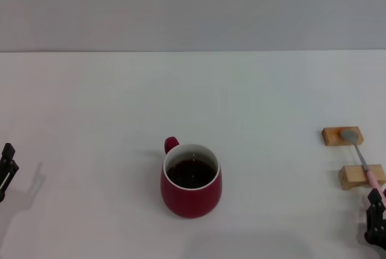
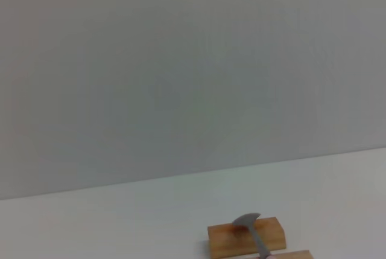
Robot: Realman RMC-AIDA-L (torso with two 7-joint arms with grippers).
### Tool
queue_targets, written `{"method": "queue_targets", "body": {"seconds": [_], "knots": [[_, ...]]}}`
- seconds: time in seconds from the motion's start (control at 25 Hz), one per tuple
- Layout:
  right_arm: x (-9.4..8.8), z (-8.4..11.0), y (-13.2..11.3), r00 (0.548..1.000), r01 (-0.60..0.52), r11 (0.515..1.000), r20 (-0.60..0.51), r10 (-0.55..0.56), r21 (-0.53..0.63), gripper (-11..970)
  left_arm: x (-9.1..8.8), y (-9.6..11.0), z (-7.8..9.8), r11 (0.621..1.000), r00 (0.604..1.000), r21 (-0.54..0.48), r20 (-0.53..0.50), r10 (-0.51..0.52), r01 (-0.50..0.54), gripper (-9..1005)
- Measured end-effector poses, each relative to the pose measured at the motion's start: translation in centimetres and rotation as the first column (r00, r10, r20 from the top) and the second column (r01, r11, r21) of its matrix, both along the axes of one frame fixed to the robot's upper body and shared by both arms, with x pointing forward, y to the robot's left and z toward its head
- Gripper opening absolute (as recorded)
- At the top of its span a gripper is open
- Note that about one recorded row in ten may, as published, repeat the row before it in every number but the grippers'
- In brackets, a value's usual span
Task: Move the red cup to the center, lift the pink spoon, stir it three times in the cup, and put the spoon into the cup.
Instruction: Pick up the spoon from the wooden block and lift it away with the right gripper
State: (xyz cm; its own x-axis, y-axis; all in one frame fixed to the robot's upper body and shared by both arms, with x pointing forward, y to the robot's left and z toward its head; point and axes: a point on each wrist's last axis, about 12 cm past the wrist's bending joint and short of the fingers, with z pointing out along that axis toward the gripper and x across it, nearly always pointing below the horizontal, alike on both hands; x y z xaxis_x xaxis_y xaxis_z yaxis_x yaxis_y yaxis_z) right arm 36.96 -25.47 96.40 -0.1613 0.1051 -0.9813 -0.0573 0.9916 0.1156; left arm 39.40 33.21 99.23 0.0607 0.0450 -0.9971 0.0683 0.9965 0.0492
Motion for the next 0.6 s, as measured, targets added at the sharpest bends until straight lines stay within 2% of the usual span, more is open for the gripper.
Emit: {"method": "queue_targets", "body": {"seconds": [0.28,0.6], "knots": [[0.0,0.5,1.2,0.999,-0.015,0.997,0.028,0.017,-0.077,73,0.0,0.0,0.1,1.000,1.000,-0.001,0.006,-0.001,0.001,860],[-0.1,3.0,2.5,0.982,0.015,0.990,0.190,0.011,-0.137,69,0.0,-0.1,0.1,1.000,1.000,-0.003,0.009,-0.002,0.002,860]]}}
